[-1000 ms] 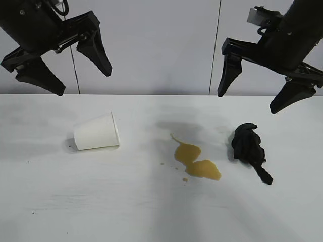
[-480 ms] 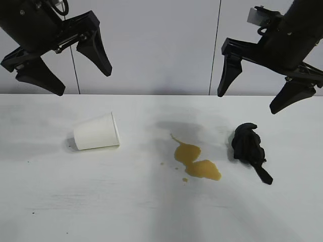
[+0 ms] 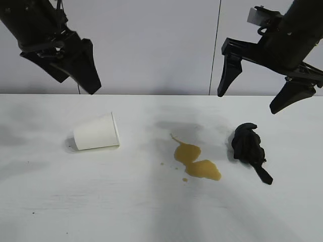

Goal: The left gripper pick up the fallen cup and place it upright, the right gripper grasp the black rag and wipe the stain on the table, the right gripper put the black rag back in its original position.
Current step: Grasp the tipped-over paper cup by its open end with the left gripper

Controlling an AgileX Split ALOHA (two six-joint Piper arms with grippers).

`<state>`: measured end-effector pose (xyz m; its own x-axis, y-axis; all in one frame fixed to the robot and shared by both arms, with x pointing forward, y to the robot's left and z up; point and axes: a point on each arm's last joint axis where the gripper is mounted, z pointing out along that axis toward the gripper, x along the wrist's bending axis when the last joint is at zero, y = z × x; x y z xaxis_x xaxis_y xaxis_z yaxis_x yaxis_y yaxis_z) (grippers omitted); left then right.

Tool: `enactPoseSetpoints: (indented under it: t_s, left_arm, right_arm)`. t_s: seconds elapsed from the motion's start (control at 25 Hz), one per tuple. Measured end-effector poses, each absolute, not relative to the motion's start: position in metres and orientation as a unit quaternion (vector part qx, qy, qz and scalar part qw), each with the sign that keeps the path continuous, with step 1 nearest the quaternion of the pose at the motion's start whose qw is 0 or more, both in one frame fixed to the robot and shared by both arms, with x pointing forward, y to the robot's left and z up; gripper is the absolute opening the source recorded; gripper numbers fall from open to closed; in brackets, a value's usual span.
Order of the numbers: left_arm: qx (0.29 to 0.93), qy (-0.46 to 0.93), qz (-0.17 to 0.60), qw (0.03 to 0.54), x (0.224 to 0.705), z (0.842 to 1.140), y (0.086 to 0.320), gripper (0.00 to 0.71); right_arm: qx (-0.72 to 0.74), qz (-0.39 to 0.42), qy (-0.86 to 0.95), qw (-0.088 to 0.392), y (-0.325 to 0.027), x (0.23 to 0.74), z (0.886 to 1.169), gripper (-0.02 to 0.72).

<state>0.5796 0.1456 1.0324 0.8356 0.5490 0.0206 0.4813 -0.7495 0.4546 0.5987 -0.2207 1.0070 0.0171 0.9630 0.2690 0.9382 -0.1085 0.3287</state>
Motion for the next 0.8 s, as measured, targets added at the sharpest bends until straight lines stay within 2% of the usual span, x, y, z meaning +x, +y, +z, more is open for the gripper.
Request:
enactPoseSetpoints:
  t_s: [0.28,0.56,0.8]
  left_arm:
    - [0.940,0.191,0.153,0.236,0.581,1.032,0.117,0.694]
    - [0.955,0.182,0.125,0.200,0.596,0.985,0.110,0.694]
    - [0.958,0.172,0.133,0.188,0.606,0.962,0.107,0.694]
  right_arm:
    - [0.713,0.216,0.667,0.029,-0.221,0.599,1.007,0.694]
    - [0.713,0.216,0.667,0.029,-0.221,0.599,1.007,0.694]
    - [0.713,0.216,0.667,0.029,-0.221,0.599,1.007,0.694]
